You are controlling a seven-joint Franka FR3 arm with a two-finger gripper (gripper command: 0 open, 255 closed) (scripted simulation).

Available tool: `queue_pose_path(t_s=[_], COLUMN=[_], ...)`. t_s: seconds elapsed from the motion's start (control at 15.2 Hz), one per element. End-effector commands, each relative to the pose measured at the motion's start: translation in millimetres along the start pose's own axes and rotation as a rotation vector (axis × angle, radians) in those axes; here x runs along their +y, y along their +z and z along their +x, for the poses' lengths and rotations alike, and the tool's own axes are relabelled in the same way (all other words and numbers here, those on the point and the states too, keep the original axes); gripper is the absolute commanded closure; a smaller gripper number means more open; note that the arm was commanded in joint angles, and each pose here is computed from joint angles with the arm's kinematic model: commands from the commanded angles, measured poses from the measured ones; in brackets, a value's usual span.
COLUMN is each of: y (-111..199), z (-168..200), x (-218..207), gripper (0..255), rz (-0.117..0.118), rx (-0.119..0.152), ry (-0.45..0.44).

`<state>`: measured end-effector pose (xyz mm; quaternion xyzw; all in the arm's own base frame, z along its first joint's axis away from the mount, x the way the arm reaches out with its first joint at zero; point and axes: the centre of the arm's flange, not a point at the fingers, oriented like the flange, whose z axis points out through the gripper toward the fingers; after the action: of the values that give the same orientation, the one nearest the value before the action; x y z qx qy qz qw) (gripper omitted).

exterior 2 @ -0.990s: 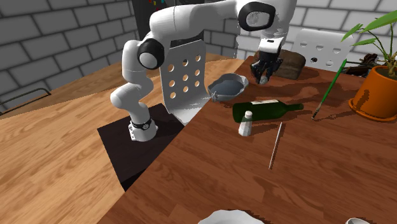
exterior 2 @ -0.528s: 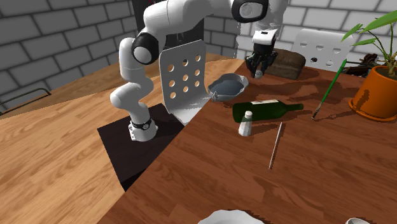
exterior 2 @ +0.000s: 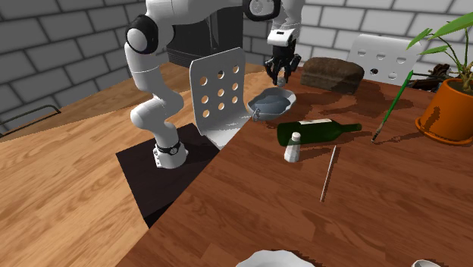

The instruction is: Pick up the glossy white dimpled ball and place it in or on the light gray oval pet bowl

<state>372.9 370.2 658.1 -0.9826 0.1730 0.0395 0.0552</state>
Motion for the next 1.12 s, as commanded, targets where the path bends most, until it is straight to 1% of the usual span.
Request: queue_pose_path(t_s=[0.0,0.07,0.92,1.06], y=[1.3,1.1,69.1,73.8], z=[-20.3,-37.5,-30.8,-30.4], x=[18.6,34.4,40.9,41.4], gripper=[255,255,255,255], rz=[0.0,0.0,0.0,0.0], rx=[0.0,0.0,0.0,0.0], ry=[0.001,0.001,0.001,0.001])
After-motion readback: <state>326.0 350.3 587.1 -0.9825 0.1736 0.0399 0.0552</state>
